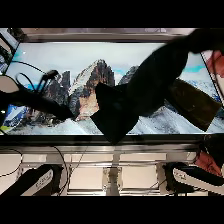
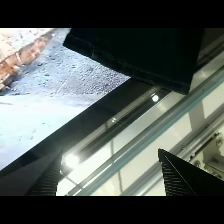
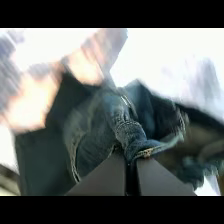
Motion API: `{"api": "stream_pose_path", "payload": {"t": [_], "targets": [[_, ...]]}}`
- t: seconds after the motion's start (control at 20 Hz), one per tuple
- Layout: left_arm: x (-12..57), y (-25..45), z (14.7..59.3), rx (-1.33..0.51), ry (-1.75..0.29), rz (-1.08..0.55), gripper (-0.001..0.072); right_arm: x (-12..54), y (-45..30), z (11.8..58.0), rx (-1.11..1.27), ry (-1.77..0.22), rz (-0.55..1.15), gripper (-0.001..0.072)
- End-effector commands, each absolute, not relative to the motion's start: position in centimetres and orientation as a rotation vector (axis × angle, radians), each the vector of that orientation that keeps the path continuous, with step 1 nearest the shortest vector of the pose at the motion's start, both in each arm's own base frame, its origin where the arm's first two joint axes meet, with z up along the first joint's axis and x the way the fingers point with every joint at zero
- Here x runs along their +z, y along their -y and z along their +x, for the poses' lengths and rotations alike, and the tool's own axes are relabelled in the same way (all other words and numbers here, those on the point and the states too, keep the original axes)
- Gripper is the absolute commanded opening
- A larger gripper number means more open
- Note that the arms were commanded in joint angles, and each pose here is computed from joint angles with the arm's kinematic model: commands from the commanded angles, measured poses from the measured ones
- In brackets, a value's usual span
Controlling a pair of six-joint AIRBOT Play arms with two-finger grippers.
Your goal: Fold the clothes and pants, and hang the long-sleeved shirts on hangers.
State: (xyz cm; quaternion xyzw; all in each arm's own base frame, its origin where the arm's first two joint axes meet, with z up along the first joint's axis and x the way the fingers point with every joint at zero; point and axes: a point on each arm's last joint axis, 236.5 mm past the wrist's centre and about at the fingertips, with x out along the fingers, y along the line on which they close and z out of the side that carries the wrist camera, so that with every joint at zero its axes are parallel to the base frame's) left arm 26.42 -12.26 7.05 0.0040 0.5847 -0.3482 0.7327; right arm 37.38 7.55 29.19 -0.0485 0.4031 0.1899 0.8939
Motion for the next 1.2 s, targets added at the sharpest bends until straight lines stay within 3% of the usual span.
{"api": "stream_pose_path", "payload": {"t": [0.0, 0.25, 0.45, 0.75, 0.95, 1.0, 1.15], "targets": [[3.6, 13.5, 27.8, -0.718, -1.238, -0.016, 0.069, 22.1, -1.6, 34.0, 0.155, -1.185, -0.139, 0.0028], [0.8, 13.5, 30.4, -0.643, -1.213, -0.018, 0.069, 17.7, 2.5, 34.1, -0.049, -1.294, -0.163, 0.0028], [-3.5, 16.9, 30.9, -0.753, -1.22, 0.164, 0.069, 16.0, 2.5, 34.2, -0.046, -1.323, -0.163, 0.0028], [-10.4, 20.5, 30.0, -0.815, -1.304, 0.293, 0.0683, 16.1, 2.5, 34.3, -0.047, -1.317, -0.164, 0.0028], [-11.0, 20.9, 30.8, -0.802, -1.277, 0.297, 0.0681, 16.1, 2.5, 34.3, -0.046, -1.317, -0.164, 0.0028], [-10.9, 21.0, 31.1, -0.796, -1.263, 0.297, 0.0674, 16.1, 2.5, 34.3, -0.046, -1.317, -0.164, 0.0028], [-10.9, 21.0, 31.6, -0.787, -1.243, 0.297, 0.0559, 16.1, 2.5, 34.3, -0.046, -1.317, -0.164, 0.0028]]}}
